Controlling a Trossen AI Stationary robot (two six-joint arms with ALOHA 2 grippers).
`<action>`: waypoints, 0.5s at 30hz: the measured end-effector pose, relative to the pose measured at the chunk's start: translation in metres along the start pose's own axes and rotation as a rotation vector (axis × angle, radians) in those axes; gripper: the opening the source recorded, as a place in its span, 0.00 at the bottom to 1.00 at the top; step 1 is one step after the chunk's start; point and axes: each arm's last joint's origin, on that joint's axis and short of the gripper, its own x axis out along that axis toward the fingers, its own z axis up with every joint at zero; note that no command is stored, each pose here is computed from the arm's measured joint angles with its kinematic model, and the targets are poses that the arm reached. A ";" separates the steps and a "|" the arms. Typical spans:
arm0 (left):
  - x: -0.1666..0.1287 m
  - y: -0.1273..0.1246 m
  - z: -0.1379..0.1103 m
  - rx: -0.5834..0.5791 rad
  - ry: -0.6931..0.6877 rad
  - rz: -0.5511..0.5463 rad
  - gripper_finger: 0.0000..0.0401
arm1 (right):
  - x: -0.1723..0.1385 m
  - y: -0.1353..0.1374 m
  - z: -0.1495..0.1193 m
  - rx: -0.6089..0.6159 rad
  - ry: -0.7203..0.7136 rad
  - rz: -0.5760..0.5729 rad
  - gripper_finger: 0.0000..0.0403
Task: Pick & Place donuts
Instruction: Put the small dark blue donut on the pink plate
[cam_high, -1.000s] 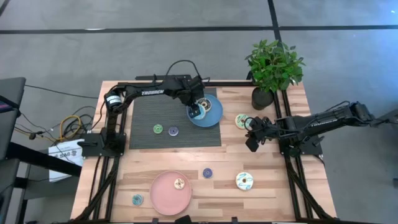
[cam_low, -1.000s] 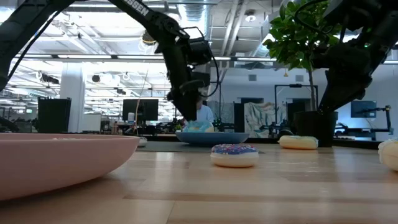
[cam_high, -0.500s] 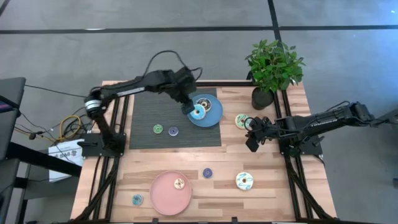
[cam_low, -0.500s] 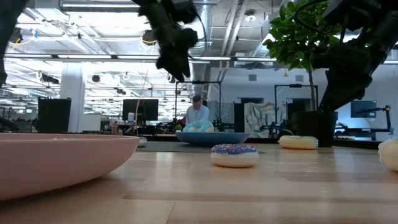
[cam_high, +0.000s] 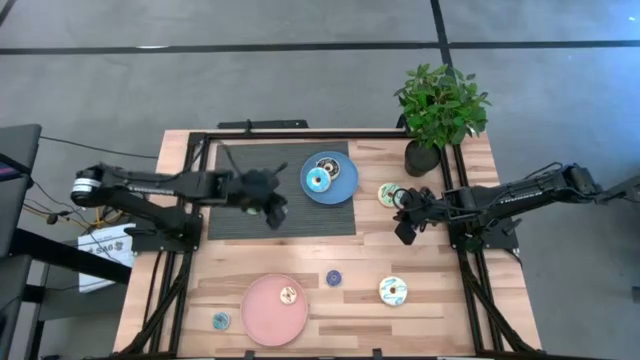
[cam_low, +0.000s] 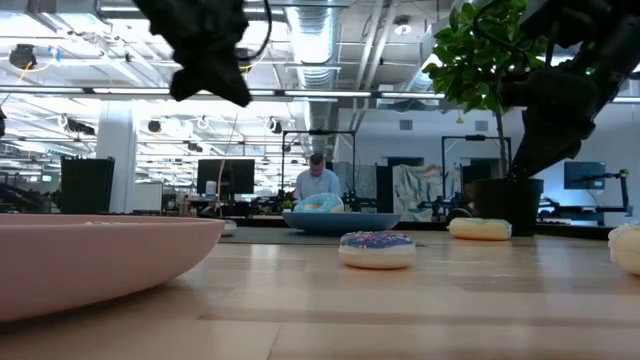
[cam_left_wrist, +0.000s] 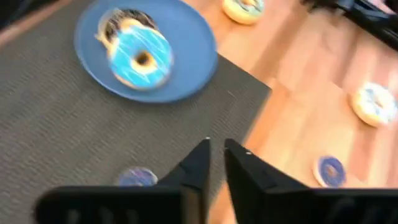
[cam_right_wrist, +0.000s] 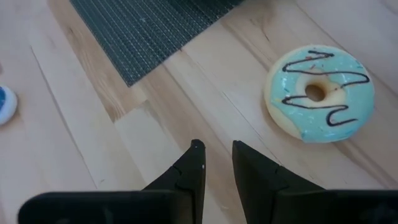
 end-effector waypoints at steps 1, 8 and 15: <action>-0.002 -0.003 -0.006 0.012 0.009 -0.012 0.03 | 0.000 0.001 0.001 0.002 -0.007 0.005 0.17; -0.005 -0.011 -0.047 0.214 0.211 0.009 0.01 | -0.002 0.011 0.015 0.021 -0.141 0.121 0.17; 0.002 -0.001 -0.081 0.327 0.321 0.055 0.00 | -0.014 0.045 0.061 -0.075 -0.246 0.164 0.17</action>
